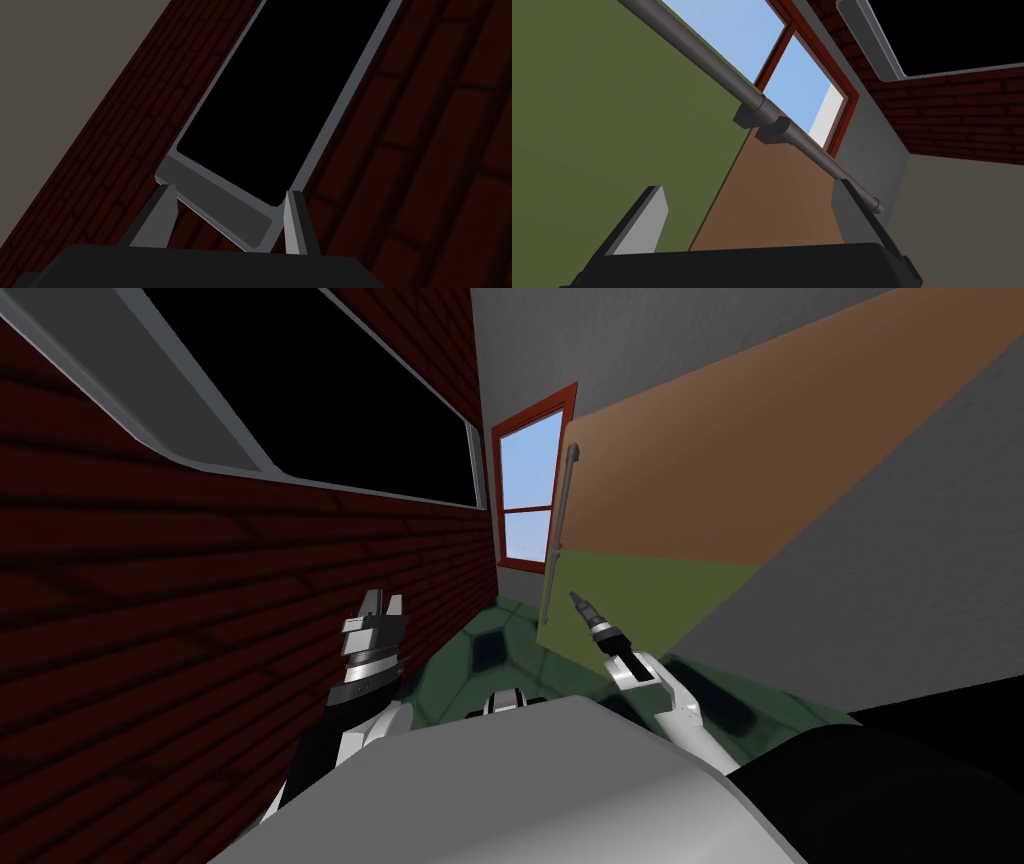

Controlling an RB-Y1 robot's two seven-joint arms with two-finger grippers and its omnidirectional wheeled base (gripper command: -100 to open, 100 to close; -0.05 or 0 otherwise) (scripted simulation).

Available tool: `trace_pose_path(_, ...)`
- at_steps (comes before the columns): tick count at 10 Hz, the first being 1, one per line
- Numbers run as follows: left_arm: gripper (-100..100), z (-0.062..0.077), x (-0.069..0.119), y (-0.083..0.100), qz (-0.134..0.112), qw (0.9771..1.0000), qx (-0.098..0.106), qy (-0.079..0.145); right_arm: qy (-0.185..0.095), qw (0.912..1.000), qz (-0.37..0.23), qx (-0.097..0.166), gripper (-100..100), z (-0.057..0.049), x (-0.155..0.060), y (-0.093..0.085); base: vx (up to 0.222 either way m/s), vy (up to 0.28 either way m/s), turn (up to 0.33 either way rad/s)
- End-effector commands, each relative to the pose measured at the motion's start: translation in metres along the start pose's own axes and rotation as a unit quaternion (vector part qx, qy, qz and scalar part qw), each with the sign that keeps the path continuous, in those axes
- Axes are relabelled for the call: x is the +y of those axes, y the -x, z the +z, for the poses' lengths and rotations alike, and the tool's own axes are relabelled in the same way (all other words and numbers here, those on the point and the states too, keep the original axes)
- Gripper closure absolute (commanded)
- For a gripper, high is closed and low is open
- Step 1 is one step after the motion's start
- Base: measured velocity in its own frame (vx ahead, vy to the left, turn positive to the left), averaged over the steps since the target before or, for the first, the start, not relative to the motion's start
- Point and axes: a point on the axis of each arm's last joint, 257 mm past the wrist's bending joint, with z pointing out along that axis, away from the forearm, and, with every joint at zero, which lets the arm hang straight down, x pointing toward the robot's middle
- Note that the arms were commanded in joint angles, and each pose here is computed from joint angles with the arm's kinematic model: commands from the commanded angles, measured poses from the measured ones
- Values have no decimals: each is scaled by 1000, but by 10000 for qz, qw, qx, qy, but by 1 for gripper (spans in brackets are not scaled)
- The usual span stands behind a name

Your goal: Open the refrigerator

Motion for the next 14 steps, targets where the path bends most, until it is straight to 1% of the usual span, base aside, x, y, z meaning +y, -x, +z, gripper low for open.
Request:
trace_pose_path(1, 0, 0, 0, 0, 0, 10000, 0, 0, -196, 9977, -634, 119, -100, 6, -20, 6, 10, 58, 66)
trace_pose_path(2, 0, 0, 0, 0, 0, 10000, 0, 0, -318, 9942, -1012, 197, -100, 8, -34, 11, 10, 46, 96)
trace_pose_path(4, 0, 0, 0, 0, 0, 10000, 0, 0, -567, 9827, -1731, 338, -100, 12, -61, 24, 12, 76, 186)
trace_pose_path(5, 0, 0, 0, 0, 0, 10000, 0, 0, -571, 9815, -1791, 356, -100, 12, -62, 25, 13, 52, 46)
trace_pose_path(7, 0, 0, 0, 0, 0, 10000, 0, 0, -832, 9618, -2559, 502, -100, 16, -91, 44, 17, 60, 140)
trace_pose_path(8, 0, 0, 0, 0, 0, 10000, 0, 0, -834, 9610, -2588, 512, -100, 16, -91, 45, 13, 48, 74)
trace_pose_path(10, 0, 0, 0, 0, 0, 10000, 0, 0, -1111, 9333, -3354, 649, -100, 18, -120, 71, 4, 52, 137)
trace_pose_path(11, 0, 0, 0, 0, 0, 10000, 0, 0, -1106, 9322, -3383, 654, -100, 19, -119, 72, 15, 43, 70)
trace_pose_path(12, 0, 0, 0, 0, 1, 10000, 0, 0, -1243, 9149, -3773, 717, -100, 20, -133, 87, 22, 50, 107)
trace_pose_path(13, 0, 0, 0, 0, 1, 10000, 0, 0, -1243, 9149, -3773, 717, -100, 20, -133, 87, 14, 39, 59)
trace_pose_path(14, 0, 0, 0, 0, 1, 10000, 0, 0, -1380, 8959, -4151, 774, -100, 21, -145, 105, 12, 44, 133)
